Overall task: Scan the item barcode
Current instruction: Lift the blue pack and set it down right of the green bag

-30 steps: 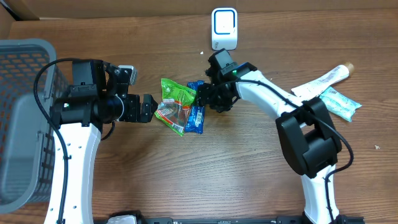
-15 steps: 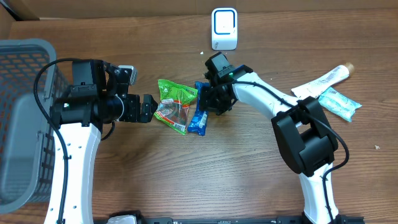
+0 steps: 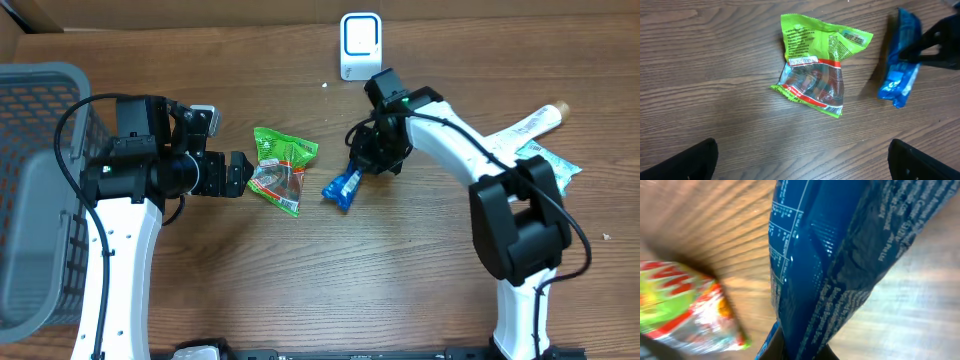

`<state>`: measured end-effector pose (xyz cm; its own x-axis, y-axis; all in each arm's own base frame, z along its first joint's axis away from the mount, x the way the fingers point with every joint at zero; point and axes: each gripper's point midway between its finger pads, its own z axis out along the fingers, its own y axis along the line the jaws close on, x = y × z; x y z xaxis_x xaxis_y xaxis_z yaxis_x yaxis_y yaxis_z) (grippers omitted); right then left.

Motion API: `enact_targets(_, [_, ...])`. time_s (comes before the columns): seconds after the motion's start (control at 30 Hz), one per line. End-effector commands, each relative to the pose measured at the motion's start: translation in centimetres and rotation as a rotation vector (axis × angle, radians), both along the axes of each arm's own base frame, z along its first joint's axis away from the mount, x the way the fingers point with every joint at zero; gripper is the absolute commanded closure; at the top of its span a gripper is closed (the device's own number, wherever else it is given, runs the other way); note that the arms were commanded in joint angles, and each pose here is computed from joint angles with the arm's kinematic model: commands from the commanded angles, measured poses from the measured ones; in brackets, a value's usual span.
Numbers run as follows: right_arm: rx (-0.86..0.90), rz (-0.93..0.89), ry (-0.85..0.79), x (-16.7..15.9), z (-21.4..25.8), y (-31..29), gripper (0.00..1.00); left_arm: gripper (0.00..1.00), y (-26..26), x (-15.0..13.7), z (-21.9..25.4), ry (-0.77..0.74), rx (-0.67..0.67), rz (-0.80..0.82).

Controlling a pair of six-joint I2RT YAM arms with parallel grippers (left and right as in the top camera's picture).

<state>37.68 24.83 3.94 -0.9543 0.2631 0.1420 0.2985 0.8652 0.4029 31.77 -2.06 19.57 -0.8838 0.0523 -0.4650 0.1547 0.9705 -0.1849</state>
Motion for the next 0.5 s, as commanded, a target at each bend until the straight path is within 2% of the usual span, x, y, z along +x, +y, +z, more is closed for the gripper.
enact_targets(0.0, [0.155,-0.127,0.029,0.0,5.6,0.9,0.96,0.0,-0.3,0.0,0.0,0.002,-0.015,0.004])
enact_targets(0.23, [0.23,-0.375,0.041,0.3,12.4,-0.9,0.96,0.0,-0.3,0.0,0.0,0.002,-0.015,0.004])
enact_targets(0.47, [0.362,-0.451,-0.046,-1.0,20.3,-1.7,0.96,0.0,-0.3,0.0,0.0,0.002,-0.015,0.004])
